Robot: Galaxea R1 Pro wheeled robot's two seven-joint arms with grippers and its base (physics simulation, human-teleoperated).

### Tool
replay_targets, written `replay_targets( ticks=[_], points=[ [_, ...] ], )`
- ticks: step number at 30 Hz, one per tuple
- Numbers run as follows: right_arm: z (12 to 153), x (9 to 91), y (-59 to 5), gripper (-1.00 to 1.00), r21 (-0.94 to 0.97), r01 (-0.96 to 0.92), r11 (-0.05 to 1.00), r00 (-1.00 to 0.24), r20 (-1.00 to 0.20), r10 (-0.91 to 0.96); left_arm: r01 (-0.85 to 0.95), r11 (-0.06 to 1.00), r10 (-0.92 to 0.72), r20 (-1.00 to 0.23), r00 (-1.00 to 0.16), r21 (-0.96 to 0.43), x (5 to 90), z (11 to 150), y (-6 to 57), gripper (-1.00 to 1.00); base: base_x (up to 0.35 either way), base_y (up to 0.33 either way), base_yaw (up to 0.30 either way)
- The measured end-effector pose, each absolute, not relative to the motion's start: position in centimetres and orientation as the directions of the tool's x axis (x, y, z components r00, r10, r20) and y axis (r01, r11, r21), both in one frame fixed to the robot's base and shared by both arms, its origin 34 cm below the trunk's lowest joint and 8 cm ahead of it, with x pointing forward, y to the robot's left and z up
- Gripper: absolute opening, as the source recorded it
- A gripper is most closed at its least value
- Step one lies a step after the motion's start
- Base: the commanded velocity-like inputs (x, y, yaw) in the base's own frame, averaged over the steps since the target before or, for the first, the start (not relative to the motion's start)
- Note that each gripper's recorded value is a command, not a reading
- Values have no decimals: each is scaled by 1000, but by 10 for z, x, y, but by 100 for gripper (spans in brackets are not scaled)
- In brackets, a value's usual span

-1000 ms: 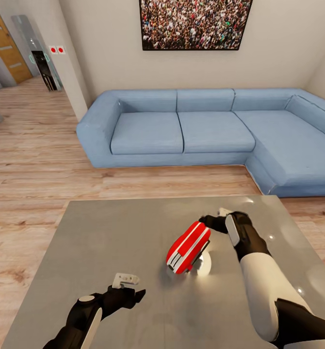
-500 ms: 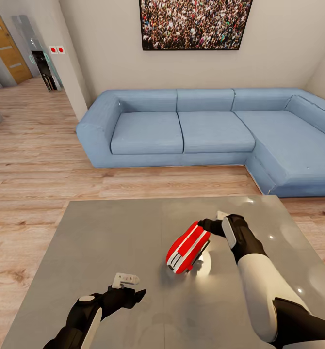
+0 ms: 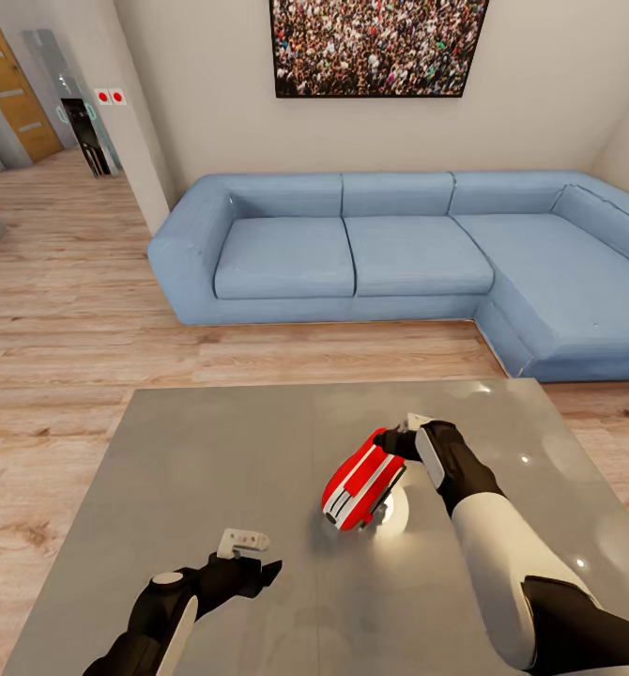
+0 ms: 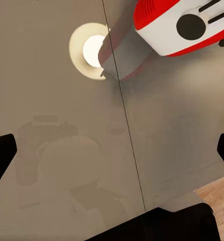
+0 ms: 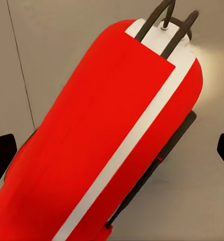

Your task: Turn on the radio receiver that's on the table in the living room.

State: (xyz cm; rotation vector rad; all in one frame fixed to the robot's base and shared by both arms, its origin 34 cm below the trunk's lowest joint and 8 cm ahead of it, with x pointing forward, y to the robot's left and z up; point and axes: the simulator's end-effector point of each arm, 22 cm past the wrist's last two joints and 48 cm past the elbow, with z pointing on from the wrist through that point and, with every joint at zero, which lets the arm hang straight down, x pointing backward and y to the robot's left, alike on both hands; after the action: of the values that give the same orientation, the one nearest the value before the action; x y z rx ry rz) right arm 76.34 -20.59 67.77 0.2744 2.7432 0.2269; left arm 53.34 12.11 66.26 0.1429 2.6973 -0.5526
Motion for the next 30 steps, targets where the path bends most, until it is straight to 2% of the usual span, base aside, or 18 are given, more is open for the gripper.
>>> replay_targets(
  ticks=[23, 30],
  points=[
    [672, 755, -184, 100, 207, 137, 969, -924, -326, 201, 173, 917, 23, -387, -922, -358, 533, 663, 121, 100, 0, 0, 0],
    [670, 752, -170, 100, 185, 82, 979, -933, -332, 140, 173, 917, 22, -387, -922, -358, 533, 663, 121, 100, 0, 0, 0]
  ],
)
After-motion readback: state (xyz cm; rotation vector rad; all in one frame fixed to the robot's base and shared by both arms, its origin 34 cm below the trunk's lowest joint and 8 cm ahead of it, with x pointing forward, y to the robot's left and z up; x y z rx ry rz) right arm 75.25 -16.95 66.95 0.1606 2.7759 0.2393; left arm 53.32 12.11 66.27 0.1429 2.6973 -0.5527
